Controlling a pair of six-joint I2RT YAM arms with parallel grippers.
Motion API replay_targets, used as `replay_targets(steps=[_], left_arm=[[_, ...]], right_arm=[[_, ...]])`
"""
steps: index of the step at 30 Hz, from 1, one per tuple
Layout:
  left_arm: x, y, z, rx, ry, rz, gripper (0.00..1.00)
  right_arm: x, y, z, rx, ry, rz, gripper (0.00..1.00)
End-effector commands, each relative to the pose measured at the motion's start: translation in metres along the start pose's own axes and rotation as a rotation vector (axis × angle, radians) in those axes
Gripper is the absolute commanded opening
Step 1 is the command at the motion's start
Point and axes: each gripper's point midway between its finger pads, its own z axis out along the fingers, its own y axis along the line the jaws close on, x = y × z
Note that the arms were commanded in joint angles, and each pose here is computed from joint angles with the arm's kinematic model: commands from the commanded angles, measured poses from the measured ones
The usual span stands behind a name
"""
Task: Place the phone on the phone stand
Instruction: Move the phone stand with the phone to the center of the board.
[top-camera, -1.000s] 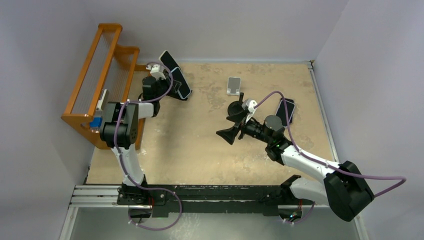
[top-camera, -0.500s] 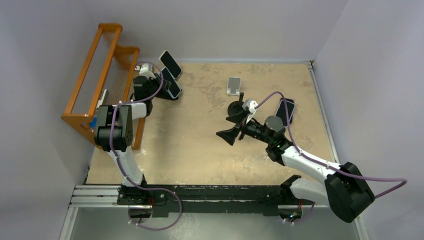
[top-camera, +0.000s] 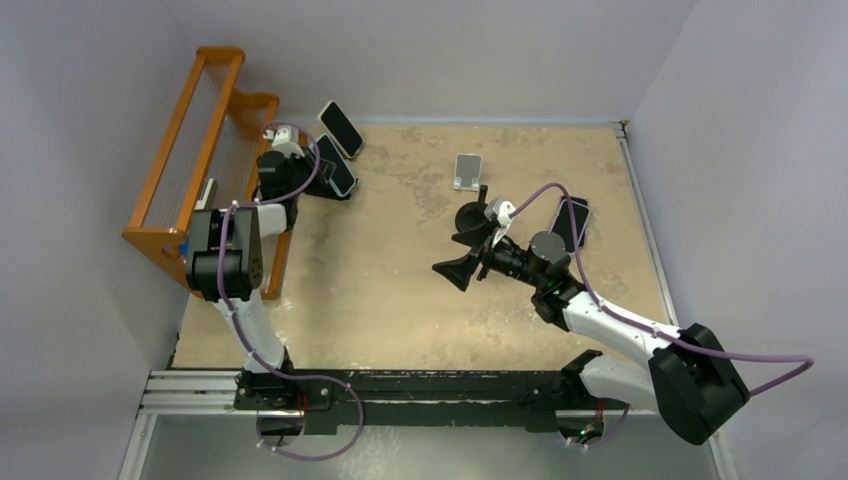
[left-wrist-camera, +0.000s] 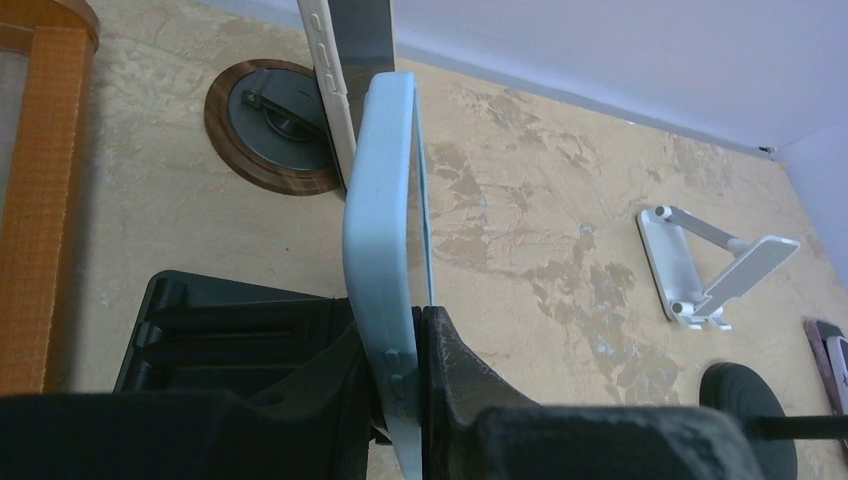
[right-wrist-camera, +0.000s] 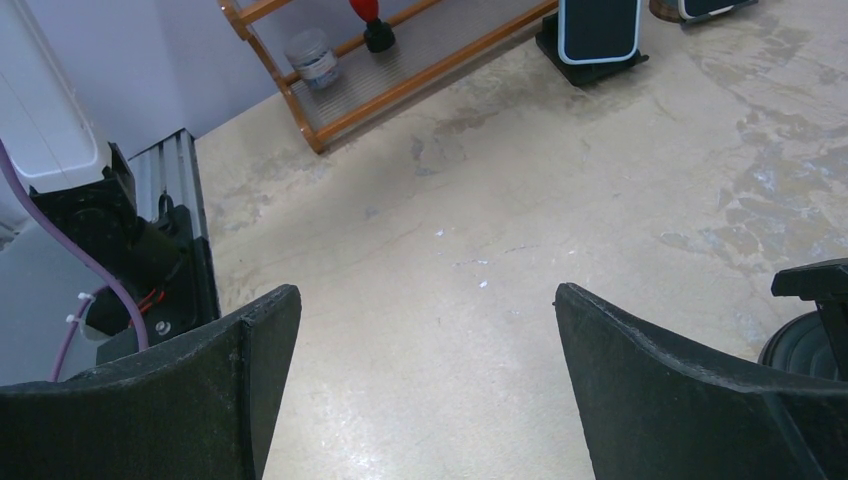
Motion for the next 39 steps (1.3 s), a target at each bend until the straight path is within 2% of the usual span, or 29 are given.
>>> replay_targets(steps=[1,4,10,15,27,34,39], left_arm=[[0.023,0.031,-0.002,-0.049,0.073,-0.010,0.00],[0.026,0.025,-0.001,-0.005,0.093,-0.010,0.00],[0.026,0.025,-0.004,0.005,0.096,-0.009,0.23],[0.017,0.021,-0.010,0.019,0.084,0.006,0.31],[-0.028,0.009,-0.027,0.024,-0.005,0.064,0.32],[-0.031,0.005,-0.029,0.051,-0.010,0.063,0.33],[-0.049,0.004,-0.031,0.057,-0.053,0.079,0.33]], right_arm=[[-0.017,0.005,0.003,-0.030,-0.048,-0.031,0.99],[-0.016,0.005,0.003,-0.031,-0.046,-0.030,0.99],[-0.013,0.004,0.004,-0.033,-0.038,-0.029,0.99],[-0.009,0.004,0.006,-0.041,-0.028,-0.023,0.99],[-0.004,0.002,0.010,-0.052,-0.009,-0.016,0.99],[-0.004,0.002,0.011,-0.055,-0.005,-0.015,0.99],[-0.002,0.003,0.011,-0.061,0.002,-0.012,0.99]])
